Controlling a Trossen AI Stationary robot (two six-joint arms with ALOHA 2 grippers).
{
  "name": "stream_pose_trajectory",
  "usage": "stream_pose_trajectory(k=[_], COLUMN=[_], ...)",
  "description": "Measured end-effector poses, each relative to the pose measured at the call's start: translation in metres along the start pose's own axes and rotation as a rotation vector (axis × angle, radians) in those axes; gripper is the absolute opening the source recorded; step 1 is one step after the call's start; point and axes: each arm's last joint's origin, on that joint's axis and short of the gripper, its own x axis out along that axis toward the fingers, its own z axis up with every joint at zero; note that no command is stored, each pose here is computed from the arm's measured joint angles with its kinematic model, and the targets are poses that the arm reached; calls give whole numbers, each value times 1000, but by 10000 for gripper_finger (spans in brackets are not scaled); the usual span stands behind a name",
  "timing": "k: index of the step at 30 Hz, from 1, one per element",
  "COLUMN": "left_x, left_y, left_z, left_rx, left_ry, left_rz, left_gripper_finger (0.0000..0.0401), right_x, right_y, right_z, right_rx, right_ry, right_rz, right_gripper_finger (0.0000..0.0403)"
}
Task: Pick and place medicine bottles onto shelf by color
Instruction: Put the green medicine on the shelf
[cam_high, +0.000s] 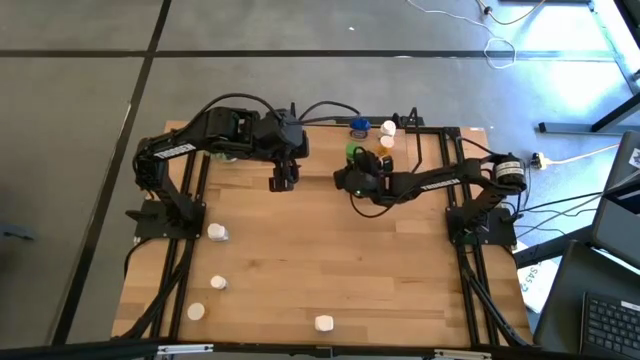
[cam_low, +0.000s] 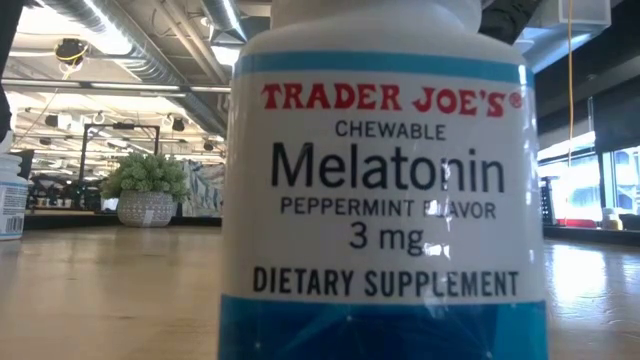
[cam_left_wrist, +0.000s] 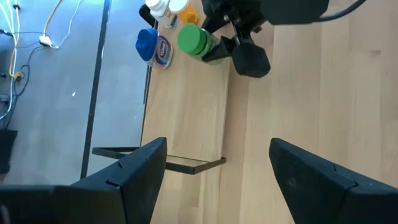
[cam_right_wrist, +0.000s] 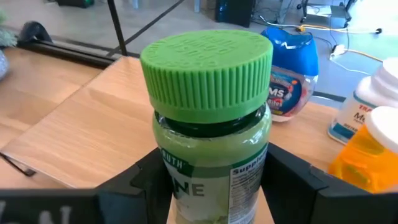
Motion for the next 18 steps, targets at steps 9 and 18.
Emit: stream_pose_trajectory(k=[9,18], left_x=[0,0], left_y=[0,0], left_z=[0,0], left_rx=[2,6], left_ry=[0,0], left_rz=[0,0], left_gripper_finger=[279,279], right_x=[7,15], right_y=[3,5], right_z=[-11,-24], right_rx=[13,21], right_ry=[10,30], right_rz=[-13,-27], right_gripper_finger=[202,202])
